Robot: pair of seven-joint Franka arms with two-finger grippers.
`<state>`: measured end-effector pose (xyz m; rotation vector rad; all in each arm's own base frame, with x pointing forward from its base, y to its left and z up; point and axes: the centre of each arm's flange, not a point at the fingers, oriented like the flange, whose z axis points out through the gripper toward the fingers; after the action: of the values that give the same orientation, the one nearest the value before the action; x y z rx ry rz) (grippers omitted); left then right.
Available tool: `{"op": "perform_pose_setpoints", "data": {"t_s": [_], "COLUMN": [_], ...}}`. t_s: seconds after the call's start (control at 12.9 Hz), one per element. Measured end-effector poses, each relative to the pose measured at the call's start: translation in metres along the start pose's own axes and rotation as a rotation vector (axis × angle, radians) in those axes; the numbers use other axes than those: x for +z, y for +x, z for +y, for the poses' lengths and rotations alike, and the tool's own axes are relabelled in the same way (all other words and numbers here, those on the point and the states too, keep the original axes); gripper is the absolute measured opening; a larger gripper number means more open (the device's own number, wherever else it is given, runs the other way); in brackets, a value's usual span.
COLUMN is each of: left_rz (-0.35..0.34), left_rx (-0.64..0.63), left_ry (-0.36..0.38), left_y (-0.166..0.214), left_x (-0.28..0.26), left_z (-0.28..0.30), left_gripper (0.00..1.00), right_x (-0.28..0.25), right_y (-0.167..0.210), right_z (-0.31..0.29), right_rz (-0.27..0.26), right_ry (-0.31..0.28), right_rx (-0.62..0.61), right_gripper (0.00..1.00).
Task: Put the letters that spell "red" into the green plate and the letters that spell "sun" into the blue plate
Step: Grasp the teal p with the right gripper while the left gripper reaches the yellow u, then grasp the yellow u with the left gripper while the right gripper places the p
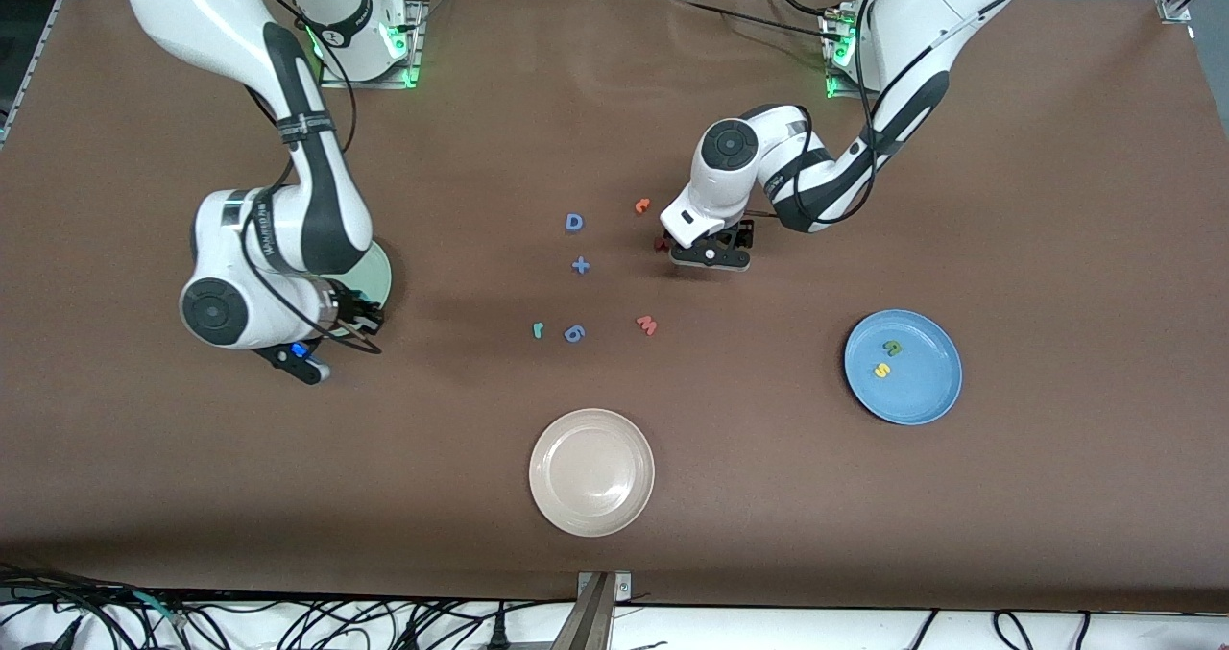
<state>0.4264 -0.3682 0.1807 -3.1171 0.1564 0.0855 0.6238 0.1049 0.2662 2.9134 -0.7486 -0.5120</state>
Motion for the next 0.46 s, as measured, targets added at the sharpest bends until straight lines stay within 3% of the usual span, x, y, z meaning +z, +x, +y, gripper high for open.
{"op": "perform_pose_setpoints", "data": {"t_s": [0.23, 0.46], "left_rz": [-0.003, -0.003], "left_rx": [-0.014, -0.029], "left_ry": [-0.004, -0.003], "left_y": [-0.007, -0.016], "left_x": [0.0, 0.0], "left_z": [0.007, 0.018], "left_gripper": [0.97, 0.91], "right_x": [0.022, 0.052], "right_y": [0.019, 0.029], "right_z": [0.049, 0.08], "right_rz": [-0.03, -0.021], "right_ry": [-0.028, -0.032], "right_rx": [-0.063, -0.111], "right_gripper": [0.33, 0.33]}}
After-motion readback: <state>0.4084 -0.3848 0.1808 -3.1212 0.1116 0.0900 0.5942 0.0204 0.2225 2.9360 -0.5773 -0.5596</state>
